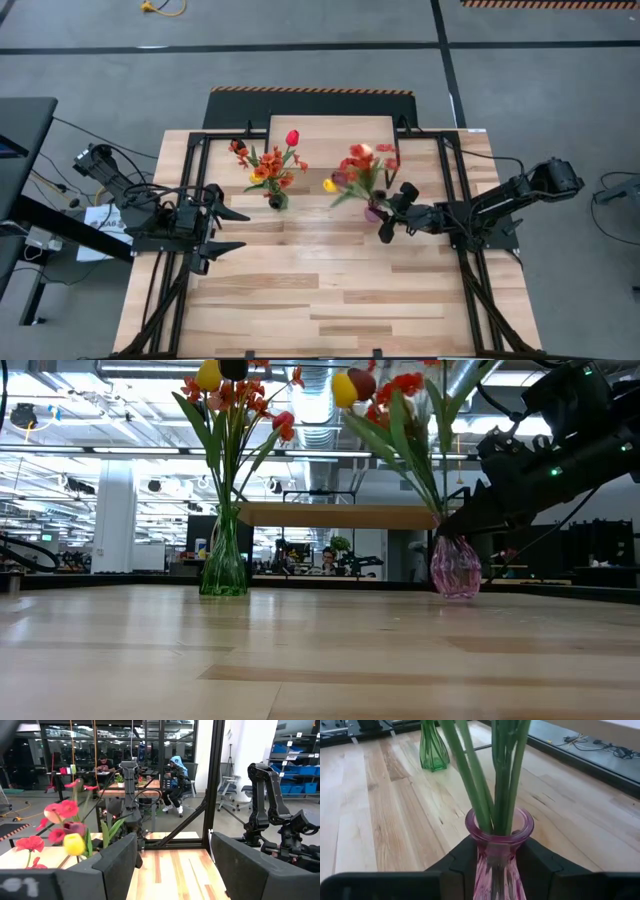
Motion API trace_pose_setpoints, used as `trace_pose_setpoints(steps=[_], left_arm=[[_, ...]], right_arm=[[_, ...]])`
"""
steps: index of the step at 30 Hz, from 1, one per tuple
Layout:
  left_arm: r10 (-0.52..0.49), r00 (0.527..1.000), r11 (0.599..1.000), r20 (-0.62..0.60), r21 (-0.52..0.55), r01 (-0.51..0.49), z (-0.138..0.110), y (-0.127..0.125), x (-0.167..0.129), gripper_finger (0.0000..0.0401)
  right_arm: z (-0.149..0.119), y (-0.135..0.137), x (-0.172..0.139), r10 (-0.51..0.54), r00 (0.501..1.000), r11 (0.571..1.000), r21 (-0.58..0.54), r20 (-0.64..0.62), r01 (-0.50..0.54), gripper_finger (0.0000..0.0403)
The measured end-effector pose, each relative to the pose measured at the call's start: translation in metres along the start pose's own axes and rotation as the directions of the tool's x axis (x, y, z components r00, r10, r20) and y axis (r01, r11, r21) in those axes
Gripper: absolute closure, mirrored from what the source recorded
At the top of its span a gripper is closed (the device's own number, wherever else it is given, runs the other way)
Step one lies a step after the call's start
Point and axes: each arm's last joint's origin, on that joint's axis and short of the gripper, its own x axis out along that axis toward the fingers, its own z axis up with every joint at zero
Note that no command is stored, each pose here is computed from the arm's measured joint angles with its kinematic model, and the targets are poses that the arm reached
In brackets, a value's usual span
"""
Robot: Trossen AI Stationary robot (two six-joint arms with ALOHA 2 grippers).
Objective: Pick and place flowers into a vace then onto a shelf
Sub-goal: Put the purple vase on the shelf
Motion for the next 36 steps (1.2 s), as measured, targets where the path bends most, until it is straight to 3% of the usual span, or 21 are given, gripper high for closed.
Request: trace_pose_setpoints(steps=[22, 28, 36], left_arm=[[0.000, 1.000, 1.000, 0.000, 0.000, 0.000, 0.000, 0.000, 0.000, 0.0156], [0.000, 1.000, 1.000, 0.000, -0.001, 0.000, 0.000, 0.000, 0.000, 0.0156], [0.000, 1.000, 1.000, 0.001, -0.001, 0.000, 0.000, 0.000, 0.000, 0.0156]], right_arm=[[0.011, 0.003, -0.008, 0.040, 0.996, 0.998, 0.041, 0.079, -0.044, 0.0299], [0.025, 0.000, -0.019, 0.057, 0.986, 0.996, 0.057, 0.157, -0.066, 0.0299], [0.074, 0.005, -0.031, 0.080, 0.981, 0.995, -0.065, 0.176, -0.069, 0.0300]])
